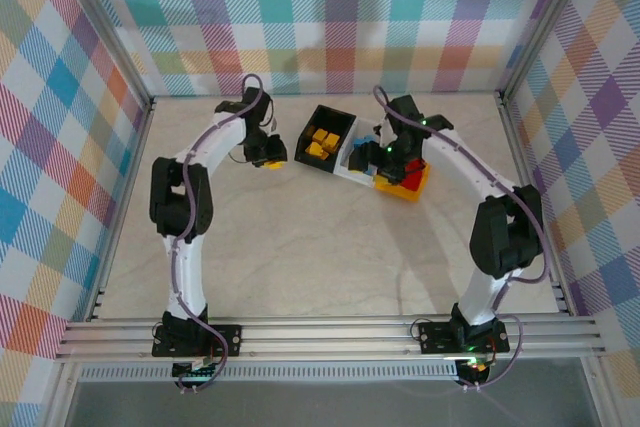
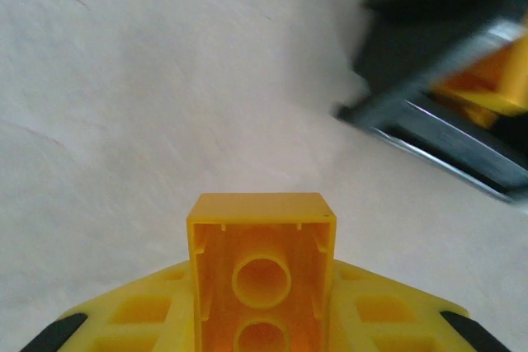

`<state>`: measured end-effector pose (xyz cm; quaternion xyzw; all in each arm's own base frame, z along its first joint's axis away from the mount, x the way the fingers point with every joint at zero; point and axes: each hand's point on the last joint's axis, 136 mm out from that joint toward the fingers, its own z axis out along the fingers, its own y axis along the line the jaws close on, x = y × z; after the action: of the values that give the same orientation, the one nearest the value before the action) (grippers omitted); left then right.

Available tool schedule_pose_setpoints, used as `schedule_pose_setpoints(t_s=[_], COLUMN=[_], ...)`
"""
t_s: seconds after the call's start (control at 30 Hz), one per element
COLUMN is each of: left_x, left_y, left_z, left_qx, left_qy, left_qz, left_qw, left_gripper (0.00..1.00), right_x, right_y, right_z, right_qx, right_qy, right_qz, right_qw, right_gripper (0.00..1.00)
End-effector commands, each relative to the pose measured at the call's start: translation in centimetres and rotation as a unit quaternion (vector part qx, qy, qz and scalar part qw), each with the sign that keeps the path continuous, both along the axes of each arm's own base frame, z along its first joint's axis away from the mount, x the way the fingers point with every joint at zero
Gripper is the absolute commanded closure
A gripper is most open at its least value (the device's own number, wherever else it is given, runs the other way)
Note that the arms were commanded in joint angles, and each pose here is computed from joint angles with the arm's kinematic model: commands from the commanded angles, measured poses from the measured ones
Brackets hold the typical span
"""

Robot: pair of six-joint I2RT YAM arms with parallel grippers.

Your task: Sort the legos into containers by color

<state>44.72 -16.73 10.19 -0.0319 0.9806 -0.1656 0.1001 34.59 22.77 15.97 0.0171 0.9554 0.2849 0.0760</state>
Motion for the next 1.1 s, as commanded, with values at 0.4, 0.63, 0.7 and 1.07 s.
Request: schedule_pose_setpoints(t_s=[0.4, 0.63, 0.7, 1.07], left_x=[1.0, 5.5, 6.8, 11.8], left_y=[-6.9, -10.1, -11.2, -15.0], left_z=[10.7, 9.0, 8.4, 5.7], left_qx=[-0.204, -0.206, -0.211, -0.263], left_qy=[-0.062, -0.066, -0.069, -0.087], left_qz=[-0.044, -0.044, -0.042, -0.002], left_qw=[0.976, 0.975, 0.974, 0.961], left_gripper=[0.75, 0.74, 0.74, 0.71], right_x=[-4.4, -3.8, -3.5, -2.4], right_y=[-0.5, -2.8, -3.6, -6.8], right_z=[1.8, 2.6, 2.8, 2.4], right_qx=[0.020, 0.016, 0.015, 0.022], right_qy=[-0.036, -0.037, -0.036, -0.015], right_qz=[-0.008, -0.026, -0.031, -0.056], right_qw=[0.999, 0.999, 0.999, 0.998], right_gripper=[0.26, 0.25, 0.25, 0.24])
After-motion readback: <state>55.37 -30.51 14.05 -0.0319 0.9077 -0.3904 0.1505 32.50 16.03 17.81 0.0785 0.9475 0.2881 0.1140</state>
